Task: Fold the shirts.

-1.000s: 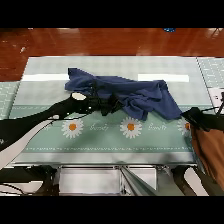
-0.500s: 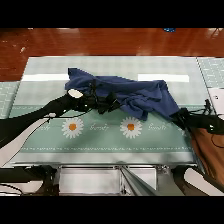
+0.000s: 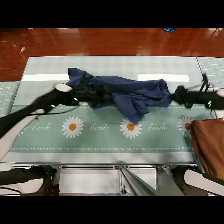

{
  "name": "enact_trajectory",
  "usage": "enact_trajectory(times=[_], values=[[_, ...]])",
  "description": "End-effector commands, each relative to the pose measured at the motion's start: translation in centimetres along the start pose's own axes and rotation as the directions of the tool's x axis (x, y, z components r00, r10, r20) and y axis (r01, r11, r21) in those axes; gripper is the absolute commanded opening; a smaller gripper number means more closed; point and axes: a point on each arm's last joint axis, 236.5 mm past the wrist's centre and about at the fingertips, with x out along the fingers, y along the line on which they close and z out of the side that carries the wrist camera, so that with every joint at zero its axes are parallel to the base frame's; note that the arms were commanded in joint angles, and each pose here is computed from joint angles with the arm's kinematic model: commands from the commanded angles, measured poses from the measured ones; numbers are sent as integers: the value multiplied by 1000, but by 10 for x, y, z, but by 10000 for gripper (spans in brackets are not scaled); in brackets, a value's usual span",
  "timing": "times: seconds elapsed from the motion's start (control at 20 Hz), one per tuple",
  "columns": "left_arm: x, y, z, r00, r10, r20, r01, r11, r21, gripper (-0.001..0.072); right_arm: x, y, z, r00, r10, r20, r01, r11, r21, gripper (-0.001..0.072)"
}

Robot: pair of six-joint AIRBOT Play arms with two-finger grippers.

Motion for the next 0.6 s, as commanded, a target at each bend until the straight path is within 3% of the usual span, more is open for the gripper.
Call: enact_trajectory(times=[0.0, 0.25, 0.4, 0.55], values=[[-91, -49, 71, 970, -111, 216, 77, 984, 162, 16, -60, 92, 52, 991, 113, 77, -92, 966, -241, 24], [-297, -184, 122, 757, -351, 552, 69, 881, 467, 16, -218, 241, 92, 878, 310, 365, -49, 816, -575, 24], [-395, -254, 92, 628, -460, 627, -50, 781, 623, 16, -305, 289, 70, 785, 359, 506, 105, 727, -679, 24], [-462, -304, 44, 532, -517, 670, -225, 677, 701, 16, -374, 307, 30, 688, 370, 625, 246, 691, -680, 24]])
